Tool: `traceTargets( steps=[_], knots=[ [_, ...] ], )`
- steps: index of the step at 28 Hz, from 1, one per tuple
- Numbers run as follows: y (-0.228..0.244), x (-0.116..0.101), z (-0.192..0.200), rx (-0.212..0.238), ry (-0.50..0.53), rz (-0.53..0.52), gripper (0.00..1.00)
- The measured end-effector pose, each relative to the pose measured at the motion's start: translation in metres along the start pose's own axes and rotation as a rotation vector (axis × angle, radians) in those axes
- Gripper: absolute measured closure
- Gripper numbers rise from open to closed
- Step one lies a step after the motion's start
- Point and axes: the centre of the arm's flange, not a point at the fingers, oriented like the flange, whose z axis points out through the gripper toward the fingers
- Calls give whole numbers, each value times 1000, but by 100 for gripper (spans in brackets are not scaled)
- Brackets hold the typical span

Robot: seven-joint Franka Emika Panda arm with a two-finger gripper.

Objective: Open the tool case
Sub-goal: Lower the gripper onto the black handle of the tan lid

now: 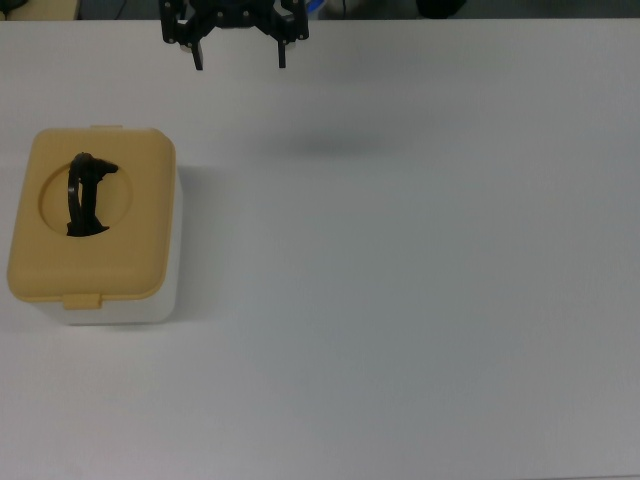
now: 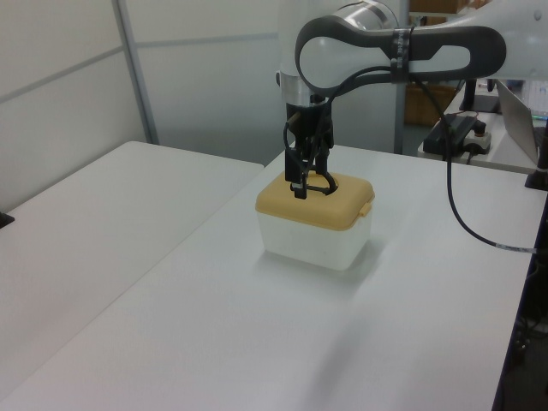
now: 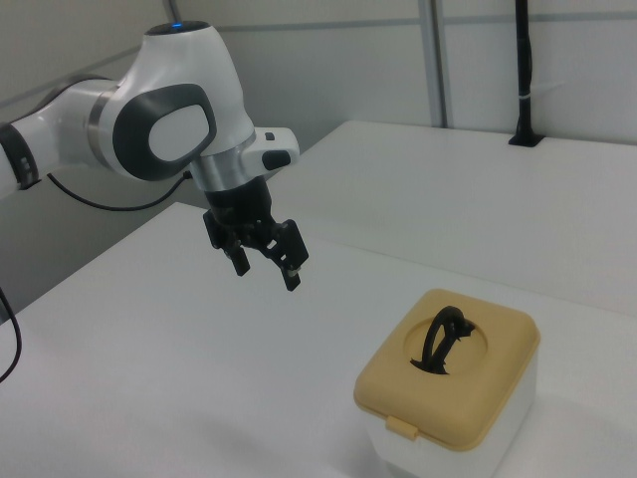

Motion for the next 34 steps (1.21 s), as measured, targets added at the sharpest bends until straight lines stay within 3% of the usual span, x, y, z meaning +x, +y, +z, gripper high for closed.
traceTargets(
  steps=[10, 20, 34],
  knots=[
    [16, 6, 11, -45, -9, 14, 0],
    [101, 6, 6, -68, 82, 110, 0],
    [146, 44, 67, -111, 126, 75, 0]
  ],
)
